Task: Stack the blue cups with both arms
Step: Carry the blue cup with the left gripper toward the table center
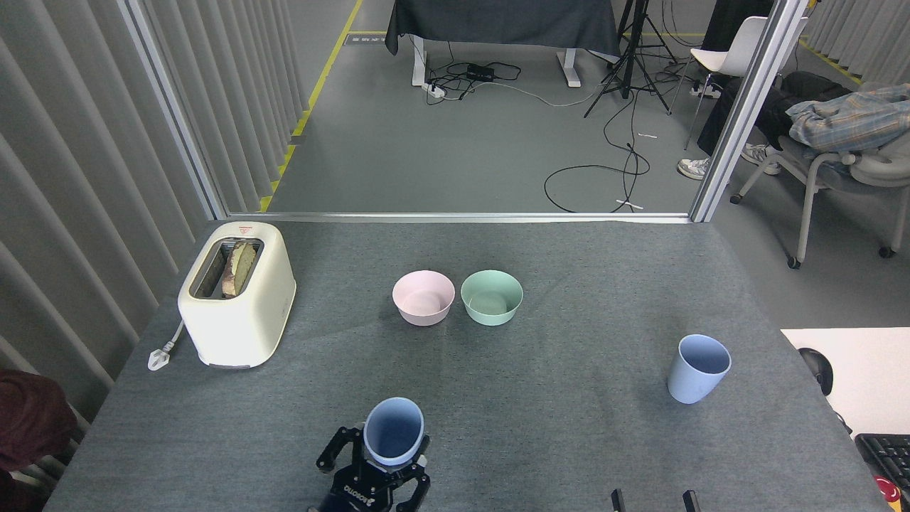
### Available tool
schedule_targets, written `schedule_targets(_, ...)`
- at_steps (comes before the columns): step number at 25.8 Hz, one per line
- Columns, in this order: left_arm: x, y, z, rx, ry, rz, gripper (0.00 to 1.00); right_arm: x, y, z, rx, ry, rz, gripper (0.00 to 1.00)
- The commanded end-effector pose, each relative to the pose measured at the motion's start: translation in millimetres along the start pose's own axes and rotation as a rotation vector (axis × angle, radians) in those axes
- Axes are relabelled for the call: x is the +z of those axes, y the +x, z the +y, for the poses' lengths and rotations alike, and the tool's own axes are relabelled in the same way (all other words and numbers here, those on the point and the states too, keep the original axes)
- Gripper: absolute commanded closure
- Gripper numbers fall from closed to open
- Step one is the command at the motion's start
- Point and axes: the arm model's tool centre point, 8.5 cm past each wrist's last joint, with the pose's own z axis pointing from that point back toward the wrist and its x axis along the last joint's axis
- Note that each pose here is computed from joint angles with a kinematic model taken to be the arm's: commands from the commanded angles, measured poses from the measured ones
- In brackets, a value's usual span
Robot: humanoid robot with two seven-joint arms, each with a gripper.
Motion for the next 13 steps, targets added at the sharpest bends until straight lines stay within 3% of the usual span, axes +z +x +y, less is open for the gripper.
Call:
schedule_targets(1,-18,45,3,-0.013,0.012,-0.118,0.58,0,-1,1.2,0.0,0.007,0.003,0.0)
schedule_targets(4,-24,75,-5,-0.003,-0.013,-0.173,0.53,0,-1,1.2,0.0,0.007,0.003,0.0)
schedule_targets(7,-24,87,-14,0.027,-0.045,-0.17,0.28,0,-2,1.0,0.002,0.006,0.002,0.0)
schedule_targets(9,-20,86,-22,0.033,-0.075,-0.167,0.18,0,-3,0.9,0.002,0.006,0.004,0.0)
schedule_targets(10,-20,85,-23,0.031,-0.078,-0.166,0.06,0,-4,0.9,0.003,0.006,0.005,0.0)
schedule_targets(13,-20,80,-24,0.033,-0.078,-0.156,0.01,1,-4,1.1,0.003,0.005,0.005,0.0)
